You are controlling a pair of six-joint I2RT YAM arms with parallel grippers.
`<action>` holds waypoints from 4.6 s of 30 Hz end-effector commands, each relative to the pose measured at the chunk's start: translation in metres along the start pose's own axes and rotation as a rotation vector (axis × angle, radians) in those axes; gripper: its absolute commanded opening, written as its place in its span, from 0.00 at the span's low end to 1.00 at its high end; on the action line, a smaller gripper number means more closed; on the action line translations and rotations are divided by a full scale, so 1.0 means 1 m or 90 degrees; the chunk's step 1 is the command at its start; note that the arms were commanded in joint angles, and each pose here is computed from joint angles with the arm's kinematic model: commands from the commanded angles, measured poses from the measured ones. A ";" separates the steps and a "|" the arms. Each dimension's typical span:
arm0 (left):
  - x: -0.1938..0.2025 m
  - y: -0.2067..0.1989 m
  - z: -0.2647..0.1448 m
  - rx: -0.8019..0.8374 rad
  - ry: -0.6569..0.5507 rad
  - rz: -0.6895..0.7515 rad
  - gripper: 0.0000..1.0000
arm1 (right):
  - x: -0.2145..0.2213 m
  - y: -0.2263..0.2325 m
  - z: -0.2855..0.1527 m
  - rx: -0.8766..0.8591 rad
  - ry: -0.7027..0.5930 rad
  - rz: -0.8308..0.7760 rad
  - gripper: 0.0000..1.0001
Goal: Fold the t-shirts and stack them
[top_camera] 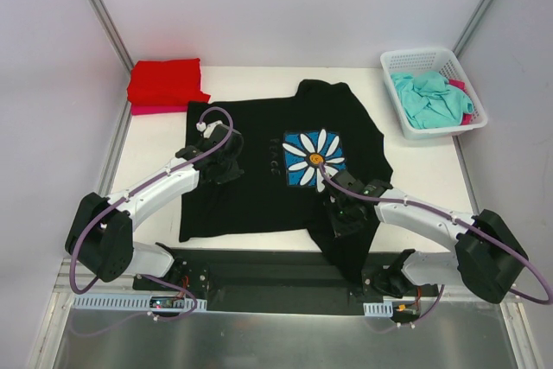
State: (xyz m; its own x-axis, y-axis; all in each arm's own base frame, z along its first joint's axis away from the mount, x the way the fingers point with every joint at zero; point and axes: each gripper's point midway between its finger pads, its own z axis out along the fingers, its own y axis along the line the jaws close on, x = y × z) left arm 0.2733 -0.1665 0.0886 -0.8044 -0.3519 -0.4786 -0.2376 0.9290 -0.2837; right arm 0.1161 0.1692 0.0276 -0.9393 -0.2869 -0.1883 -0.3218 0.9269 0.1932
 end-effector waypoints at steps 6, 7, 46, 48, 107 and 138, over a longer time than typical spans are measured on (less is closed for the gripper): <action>-0.006 -0.008 -0.005 0.005 -0.006 0.005 0.00 | -0.010 -0.009 -0.010 0.041 -0.024 -0.021 0.26; -0.006 -0.009 -0.004 0.006 -0.005 0.005 0.00 | -0.009 -0.009 -0.008 0.042 -0.020 -0.019 0.25; -0.008 -0.008 -0.004 0.001 -0.011 0.008 0.00 | -0.015 0.007 0.004 0.006 0.001 -0.027 0.20; -0.008 -0.008 -0.004 0.001 -0.011 0.008 0.00 | -0.015 0.007 0.004 0.005 0.002 -0.030 0.20; -0.006 -0.015 -0.004 0.014 -0.001 0.008 0.00 | 0.008 0.010 -0.011 0.010 0.022 -0.063 0.02; -0.005 -0.016 -0.003 0.014 0.002 0.010 0.00 | 0.012 0.013 -0.010 0.012 0.032 -0.076 0.15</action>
State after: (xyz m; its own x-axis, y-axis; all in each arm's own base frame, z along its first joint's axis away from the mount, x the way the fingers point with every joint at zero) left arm 0.2774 -0.1720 0.0878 -0.8104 -0.3444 -0.4741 -0.2324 0.9316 -0.2795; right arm 0.1010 0.1739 0.0302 -0.8968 -0.4111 -0.1634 -0.4343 0.8885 0.1484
